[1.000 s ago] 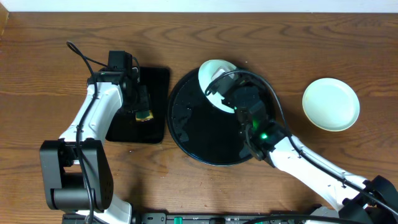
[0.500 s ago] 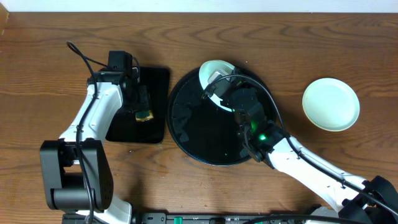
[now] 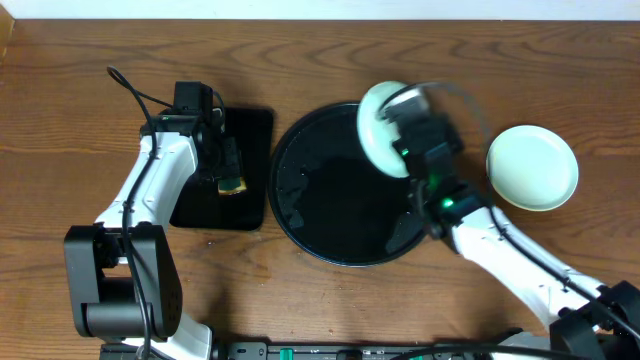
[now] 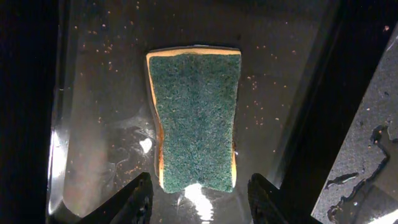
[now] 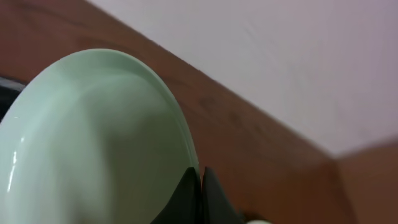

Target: Clean dirty plates on tray and stack at the side

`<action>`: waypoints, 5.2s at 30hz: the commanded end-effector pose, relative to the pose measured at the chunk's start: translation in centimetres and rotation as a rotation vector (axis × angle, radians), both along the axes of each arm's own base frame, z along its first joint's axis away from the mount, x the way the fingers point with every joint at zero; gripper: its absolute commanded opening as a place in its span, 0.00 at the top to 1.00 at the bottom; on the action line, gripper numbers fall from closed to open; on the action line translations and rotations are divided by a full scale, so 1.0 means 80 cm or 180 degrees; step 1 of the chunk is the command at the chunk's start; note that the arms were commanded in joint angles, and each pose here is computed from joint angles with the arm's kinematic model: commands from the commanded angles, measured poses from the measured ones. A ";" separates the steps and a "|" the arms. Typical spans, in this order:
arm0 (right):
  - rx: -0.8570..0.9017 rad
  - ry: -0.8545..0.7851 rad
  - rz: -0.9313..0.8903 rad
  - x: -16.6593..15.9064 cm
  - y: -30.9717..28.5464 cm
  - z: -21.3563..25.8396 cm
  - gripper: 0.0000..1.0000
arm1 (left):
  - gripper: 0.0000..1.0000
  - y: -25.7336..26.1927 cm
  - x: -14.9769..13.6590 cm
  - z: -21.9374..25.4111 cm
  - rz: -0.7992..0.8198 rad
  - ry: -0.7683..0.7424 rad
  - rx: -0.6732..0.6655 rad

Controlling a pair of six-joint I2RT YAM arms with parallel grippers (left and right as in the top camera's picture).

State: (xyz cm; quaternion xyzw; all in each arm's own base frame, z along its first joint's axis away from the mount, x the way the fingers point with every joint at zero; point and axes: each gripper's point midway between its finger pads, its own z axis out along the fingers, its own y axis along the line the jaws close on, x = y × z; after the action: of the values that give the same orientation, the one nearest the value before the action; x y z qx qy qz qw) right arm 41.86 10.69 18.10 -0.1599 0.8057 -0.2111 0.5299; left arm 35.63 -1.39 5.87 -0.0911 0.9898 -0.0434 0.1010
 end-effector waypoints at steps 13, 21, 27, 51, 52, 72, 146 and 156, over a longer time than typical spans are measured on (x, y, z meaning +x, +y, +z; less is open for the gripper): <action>0.1437 -0.0026 -0.1540 0.005 -0.205 -0.021 0.99 | 0.50 0.001 -0.004 -0.001 0.0009 0.0019 0.0006; 0.2001 0.0240 -0.2108 -0.029 -0.285 -0.055 0.99 | 0.50 0.001 -0.004 -0.001 0.0009 0.0019 0.0006; 0.2116 0.0358 -0.2627 -0.069 -0.340 -0.076 0.99 | 0.50 0.001 -0.004 -0.001 0.0009 0.0020 0.0006; 0.2916 0.1101 -0.2424 -0.083 -0.310 -0.142 0.63 | 0.50 0.001 -0.005 -0.001 0.0009 0.0021 0.0006; 0.2922 0.1156 -0.2301 -0.080 -0.302 -0.142 0.60 | 0.50 0.000 -0.005 -0.001 0.0007 0.0021 0.0006; 0.1535 0.2060 0.0306 -0.057 -0.045 -0.130 0.01 | 0.41 -0.012 -0.003 0.000 -0.0573 -0.0041 0.0094; 0.1645 0.1056 -0.0080 -0.225 -0.088 -0.035 0.01 | 0.20 -0.025 -0.185 0.184 -0.0481 -0.2112 -0.0019; 0.1936 -0.0775 0.0371 -0.202 -0.094 0.021 0.01 | 0.20 -0.025 -0.185 0.184 -0.0481 -0.2112 -0.0018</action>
State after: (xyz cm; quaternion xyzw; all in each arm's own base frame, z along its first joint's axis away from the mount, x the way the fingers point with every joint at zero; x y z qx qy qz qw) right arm 25.84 4.06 19.81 -0.0244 0.7808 0.0637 0.6211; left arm 20.84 -3.45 20.55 -0.0011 0.9073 -0.0842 0.4120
